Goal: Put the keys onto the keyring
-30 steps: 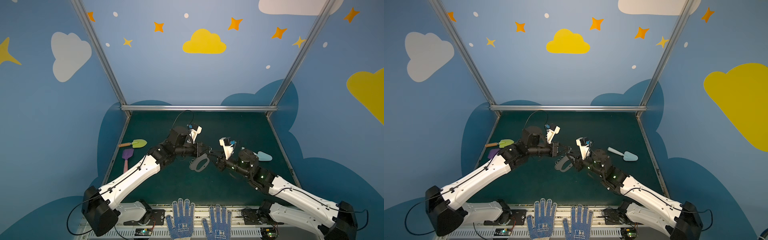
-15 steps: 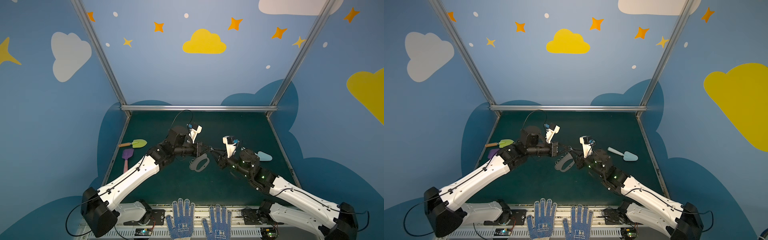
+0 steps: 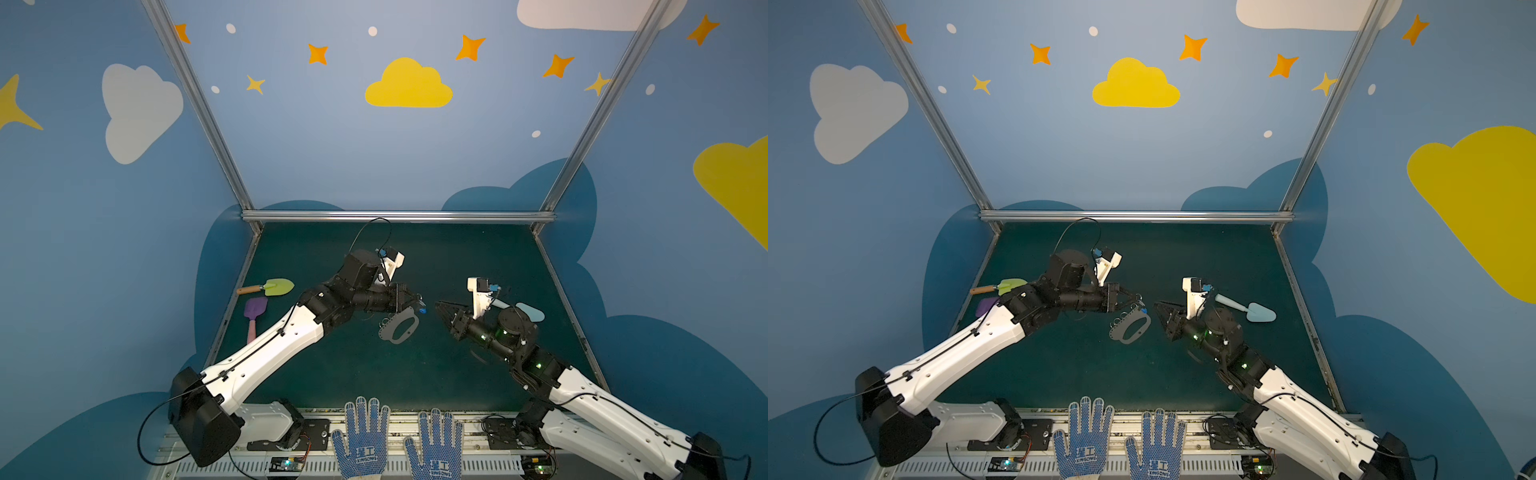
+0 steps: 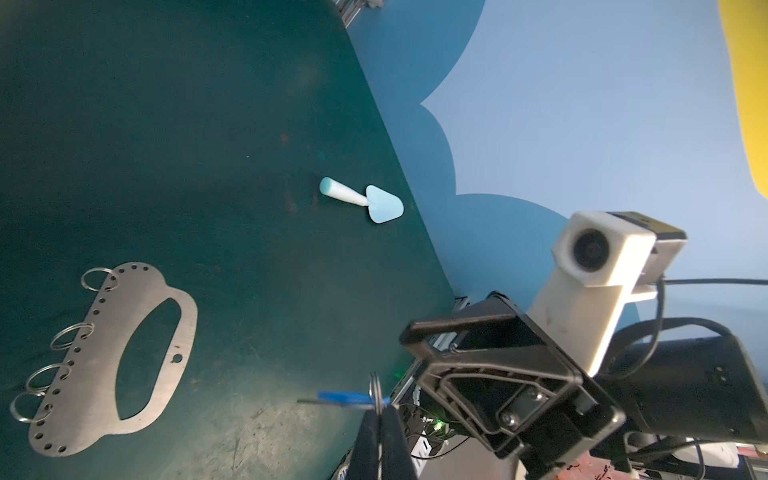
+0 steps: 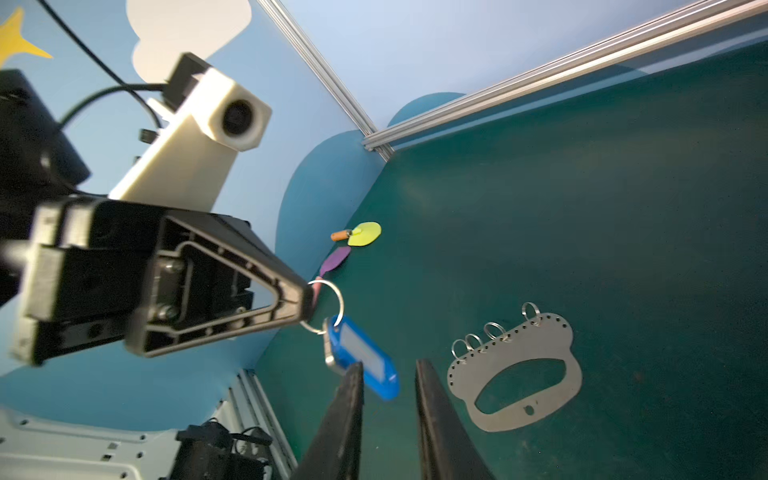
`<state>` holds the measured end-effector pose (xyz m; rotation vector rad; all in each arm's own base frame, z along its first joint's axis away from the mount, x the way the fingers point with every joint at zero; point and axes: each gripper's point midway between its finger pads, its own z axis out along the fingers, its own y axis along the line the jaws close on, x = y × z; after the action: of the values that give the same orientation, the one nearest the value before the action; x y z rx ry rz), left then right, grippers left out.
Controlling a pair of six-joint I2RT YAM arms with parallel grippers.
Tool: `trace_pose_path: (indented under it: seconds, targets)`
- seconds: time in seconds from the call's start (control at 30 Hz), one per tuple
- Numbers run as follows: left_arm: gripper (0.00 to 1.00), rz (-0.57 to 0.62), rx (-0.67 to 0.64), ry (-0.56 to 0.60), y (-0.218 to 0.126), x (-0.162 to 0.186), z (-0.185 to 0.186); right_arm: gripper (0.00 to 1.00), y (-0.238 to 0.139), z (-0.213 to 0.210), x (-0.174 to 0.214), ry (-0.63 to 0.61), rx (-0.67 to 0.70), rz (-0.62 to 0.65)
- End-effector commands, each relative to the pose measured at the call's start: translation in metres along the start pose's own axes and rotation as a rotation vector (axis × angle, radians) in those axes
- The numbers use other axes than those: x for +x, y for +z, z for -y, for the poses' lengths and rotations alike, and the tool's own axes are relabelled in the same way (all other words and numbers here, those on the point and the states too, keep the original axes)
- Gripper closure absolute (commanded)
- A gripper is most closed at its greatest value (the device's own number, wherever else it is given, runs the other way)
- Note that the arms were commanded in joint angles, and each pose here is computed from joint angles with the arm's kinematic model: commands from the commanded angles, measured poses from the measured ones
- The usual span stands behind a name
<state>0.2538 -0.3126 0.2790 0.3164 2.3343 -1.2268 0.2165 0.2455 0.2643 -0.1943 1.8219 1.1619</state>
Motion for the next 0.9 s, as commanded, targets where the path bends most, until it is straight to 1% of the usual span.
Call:
trace_pose_path:
  seconds: [0.0, 0.13, 0.2, 0.23, 0.33, 0.4, 0.5, 0.6, 0.8, 0.87]
  targets:
    - [0.96, -0.019, -0.051, -0.024, 0.002, 0.001, -0.007, 0.80, -0.007, -0.017, -0.004, 0.095, -0.114, 0.029]
    - [0.96, -0.031, -0.063, -0.044, 0.007, 0.000, -0.010, 0.81, -0.006, -0.038, 0.004, 0.175, -0.270, -0.010]
    - [0.96, -0.035, -0.050, -0.048, 0.008, -0.001, -0.008, 0.81, -0.002, -0.046, 0.009, 0.198, -0.324, -0.039]
    - [0.96, -0.037, -0.039, -0.048, 0.008, -0.001, -0.005, 0.79, 0.001, -0.046, 0.011, 0.214, -0.333, -0.052]
    - [0.96, -0.033, -0.003, -0.043, 0.008, -0.002, 0.001, 0.77, 0.010, -0.041, 0.013, 0.255, -0.328, -0.054]
    - [0.96, -0.028, 0.019, -0.038, 0.006, -0.001, 0.005, 0.76, 0.013, -0.041, 0.006, 0.272, -0.343, -0.027]
    - [0.96, -0.017, 0.045, -0.027, 0.002, -0.001, 0.010, 0.71, 0.016, -0.036, 0.001, 0.310, -0.336, -0.008]
    - [0.96, -0.012, 0.059, -0.018, 0.000, 0.000, 0.013, 0.68, 0.017, -0.028, -0.004, 0.349, -0.324, 0.014]
    - [0.96, -0.001, 0.092, -0.004, -0.002, -0.001, 0.019, 0.69, 0.022, -0.026, -0.006, 0.385, -0.341, 0.003]
    - [0.96, 0.007, 0.097, 0.000, -0.004, -0.001, 0.021, 0.71, 0.023, -0.028, -0.006, 0.386, -0.354, -0.006]
